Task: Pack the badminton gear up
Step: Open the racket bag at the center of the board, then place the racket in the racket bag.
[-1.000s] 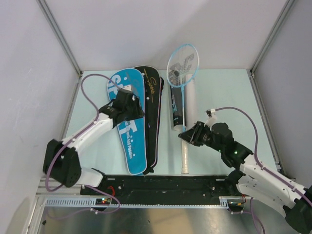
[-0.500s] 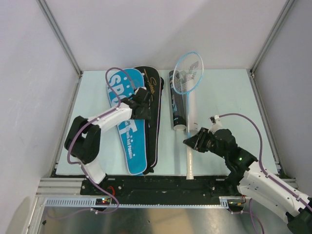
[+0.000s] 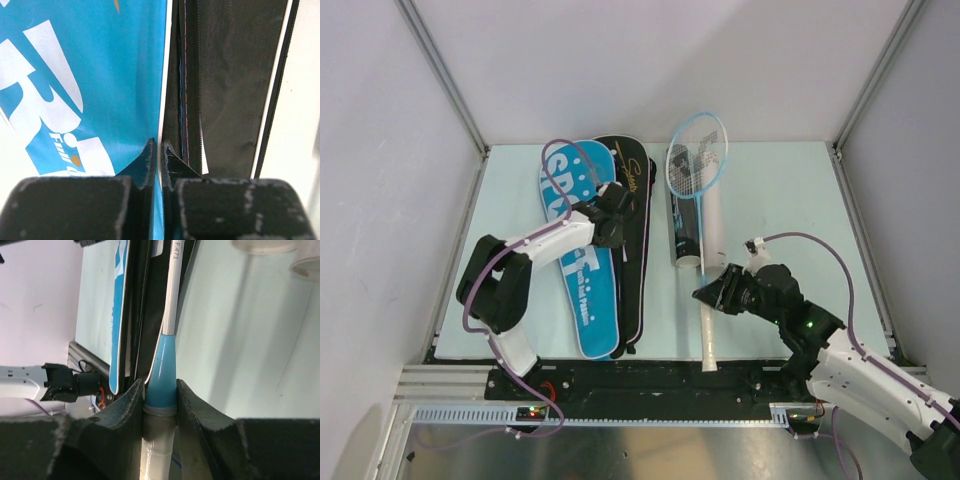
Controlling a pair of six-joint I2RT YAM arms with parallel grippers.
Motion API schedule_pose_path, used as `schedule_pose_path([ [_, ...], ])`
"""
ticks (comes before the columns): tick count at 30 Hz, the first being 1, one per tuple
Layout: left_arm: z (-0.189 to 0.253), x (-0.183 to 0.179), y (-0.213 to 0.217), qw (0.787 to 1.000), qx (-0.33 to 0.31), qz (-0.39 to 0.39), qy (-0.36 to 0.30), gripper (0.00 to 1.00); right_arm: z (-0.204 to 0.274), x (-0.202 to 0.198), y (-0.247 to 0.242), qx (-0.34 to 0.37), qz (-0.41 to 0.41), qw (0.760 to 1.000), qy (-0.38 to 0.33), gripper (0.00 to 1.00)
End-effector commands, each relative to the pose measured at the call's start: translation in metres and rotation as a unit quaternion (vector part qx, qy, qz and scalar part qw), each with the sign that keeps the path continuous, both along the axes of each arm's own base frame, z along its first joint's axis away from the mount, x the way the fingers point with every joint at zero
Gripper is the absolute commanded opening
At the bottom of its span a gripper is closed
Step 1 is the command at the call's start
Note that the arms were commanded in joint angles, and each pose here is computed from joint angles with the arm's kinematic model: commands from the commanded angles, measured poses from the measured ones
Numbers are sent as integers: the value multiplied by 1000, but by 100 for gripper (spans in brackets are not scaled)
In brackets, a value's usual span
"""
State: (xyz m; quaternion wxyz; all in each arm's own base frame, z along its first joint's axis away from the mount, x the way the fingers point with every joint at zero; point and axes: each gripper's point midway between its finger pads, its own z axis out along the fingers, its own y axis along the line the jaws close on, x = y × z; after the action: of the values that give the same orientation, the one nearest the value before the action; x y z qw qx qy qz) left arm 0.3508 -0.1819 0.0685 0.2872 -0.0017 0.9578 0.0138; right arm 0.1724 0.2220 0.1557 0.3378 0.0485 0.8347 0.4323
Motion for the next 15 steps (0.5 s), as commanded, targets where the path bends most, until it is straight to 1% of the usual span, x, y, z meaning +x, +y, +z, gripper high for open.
schedule_pose_path([
  [1, 39, 7, -9, 999, -31, -2, -42, 1, 30, -8, 22, 55, 44, 997, -29, 0],
  [8, 69, -1, -22, 994, -95, -4, -59, 0, 24, -40, 47, 66, 113, 991, 11, 0],
  [15, 78, -10, -19, 991, -118, 14, -67, 0, 13, -58, 60, 66, 134, 988, 45, 0],
])
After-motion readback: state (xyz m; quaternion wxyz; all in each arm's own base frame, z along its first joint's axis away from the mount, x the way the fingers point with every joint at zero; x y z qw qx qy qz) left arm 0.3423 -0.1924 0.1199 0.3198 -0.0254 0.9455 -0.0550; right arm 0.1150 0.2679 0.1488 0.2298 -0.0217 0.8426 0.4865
